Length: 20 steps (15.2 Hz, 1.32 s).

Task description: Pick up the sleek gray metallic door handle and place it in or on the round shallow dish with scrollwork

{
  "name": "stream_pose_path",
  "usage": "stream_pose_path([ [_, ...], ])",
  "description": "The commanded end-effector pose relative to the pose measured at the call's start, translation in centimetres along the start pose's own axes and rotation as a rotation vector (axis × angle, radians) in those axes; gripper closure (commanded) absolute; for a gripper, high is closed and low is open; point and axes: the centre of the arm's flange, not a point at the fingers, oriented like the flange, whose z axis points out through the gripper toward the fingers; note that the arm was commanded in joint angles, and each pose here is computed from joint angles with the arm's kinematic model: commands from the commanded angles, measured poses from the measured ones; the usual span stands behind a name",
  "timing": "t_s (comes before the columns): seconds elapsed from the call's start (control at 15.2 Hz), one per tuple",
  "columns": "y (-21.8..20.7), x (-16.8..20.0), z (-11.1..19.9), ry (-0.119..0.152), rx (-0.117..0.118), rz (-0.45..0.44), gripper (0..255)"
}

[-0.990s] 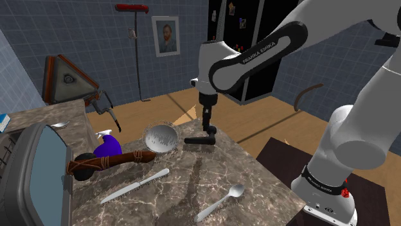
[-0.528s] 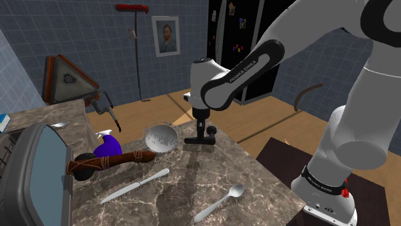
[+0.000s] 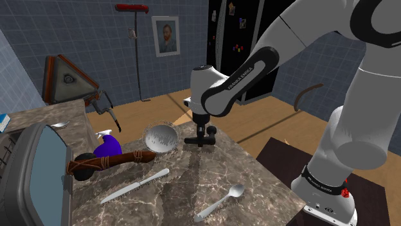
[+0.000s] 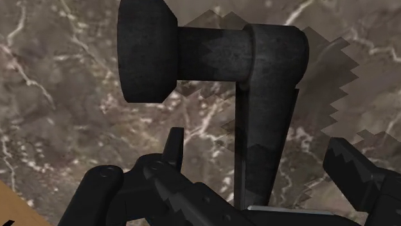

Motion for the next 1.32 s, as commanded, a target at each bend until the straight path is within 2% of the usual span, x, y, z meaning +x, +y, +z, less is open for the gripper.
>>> stream_pose_path([
  [0.0,0.0,0.0,0.0,0.000,0.000,0.000,0],
  [0.13,0.0,0.0,0.0,0.000,0.000,0.000,0],
  [0.2,0.0,0.0,0.0,0.000,0.000,0.000,255],
  [0.79,0.0,0.0,0.0,0.000,0.000,0.000,255],
  [1.25,-0.1,0.0,-3.7,0.000,0.000,0.000,255],
])
